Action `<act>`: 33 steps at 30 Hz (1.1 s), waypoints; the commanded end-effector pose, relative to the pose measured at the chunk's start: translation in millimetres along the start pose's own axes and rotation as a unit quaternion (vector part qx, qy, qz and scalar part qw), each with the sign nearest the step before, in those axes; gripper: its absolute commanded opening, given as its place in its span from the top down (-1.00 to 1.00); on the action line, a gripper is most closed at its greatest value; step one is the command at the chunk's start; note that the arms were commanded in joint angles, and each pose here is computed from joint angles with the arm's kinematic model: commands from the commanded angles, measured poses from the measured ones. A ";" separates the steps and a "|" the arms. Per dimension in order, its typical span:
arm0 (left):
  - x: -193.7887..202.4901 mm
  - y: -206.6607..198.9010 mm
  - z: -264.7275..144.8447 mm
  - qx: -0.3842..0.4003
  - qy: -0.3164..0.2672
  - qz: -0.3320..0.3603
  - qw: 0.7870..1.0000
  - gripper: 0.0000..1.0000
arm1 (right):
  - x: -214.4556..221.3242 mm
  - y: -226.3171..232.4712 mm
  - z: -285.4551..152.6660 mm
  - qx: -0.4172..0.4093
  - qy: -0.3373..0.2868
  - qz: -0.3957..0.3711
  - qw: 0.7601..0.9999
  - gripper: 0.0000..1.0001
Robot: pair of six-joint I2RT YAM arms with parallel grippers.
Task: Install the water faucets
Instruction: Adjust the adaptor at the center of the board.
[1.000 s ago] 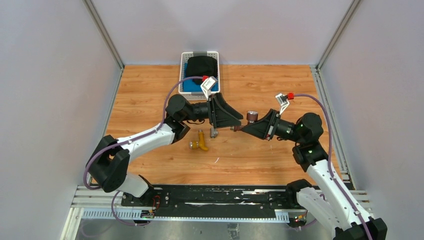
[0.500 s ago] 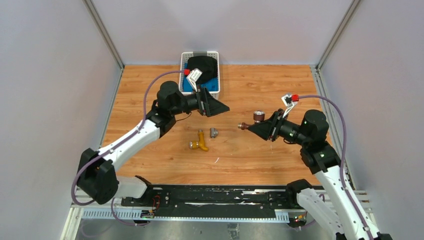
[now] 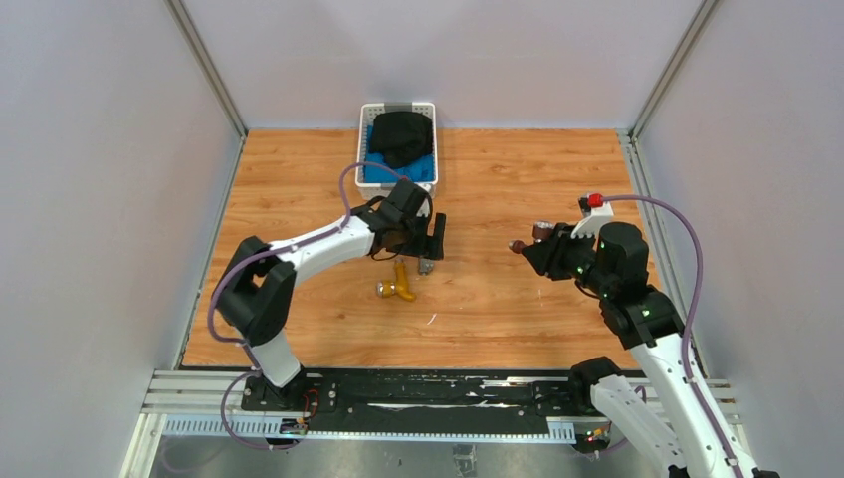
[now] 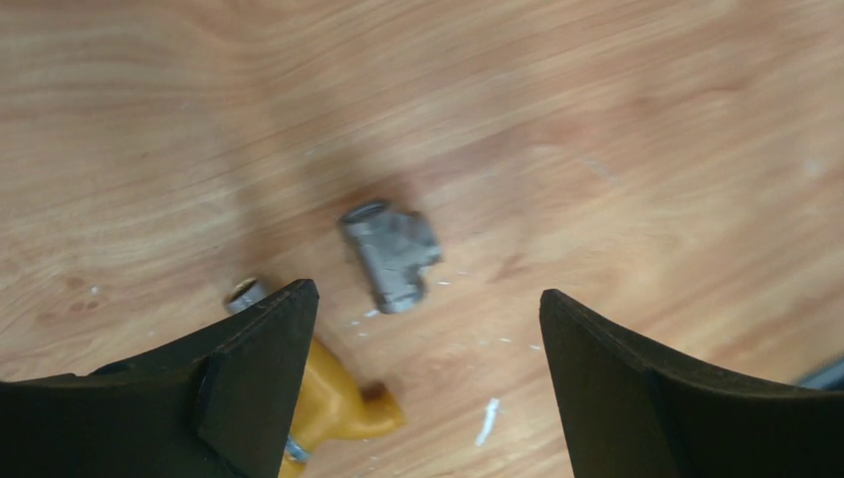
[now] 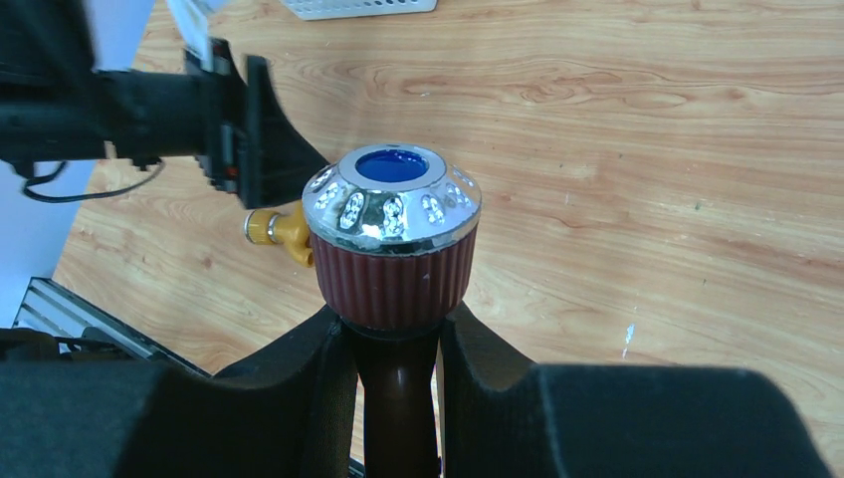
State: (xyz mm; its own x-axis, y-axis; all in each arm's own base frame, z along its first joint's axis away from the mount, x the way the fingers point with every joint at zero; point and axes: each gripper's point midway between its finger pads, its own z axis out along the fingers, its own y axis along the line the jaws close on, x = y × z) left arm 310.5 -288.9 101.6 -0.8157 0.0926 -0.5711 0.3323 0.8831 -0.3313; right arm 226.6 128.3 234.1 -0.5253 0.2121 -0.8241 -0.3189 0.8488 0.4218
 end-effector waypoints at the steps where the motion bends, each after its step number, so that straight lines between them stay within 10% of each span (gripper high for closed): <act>1: 14.1 26.8 19.6 -0.088 0.037 0.019 0.995 -0.72 | -5.6 -0.2 -5.5 0.008 -0.013 -0.008 1.000 1.00; 33: 22.7 18.6 35.4 -0.129 0.052 0.051 0.989 0.49 | 2.0 5.9 -1.8 -0.012 0.000 0.006 1.000 1.00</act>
State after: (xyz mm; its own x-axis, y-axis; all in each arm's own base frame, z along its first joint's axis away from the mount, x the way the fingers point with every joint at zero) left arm 307.9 -291.5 24.9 -0.8765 0.2178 -0.4294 0.2860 0.9530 -0.1004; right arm 224.9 128.5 233.3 -0.5312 0.2172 -0.8189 -0.3155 0.8464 0.4291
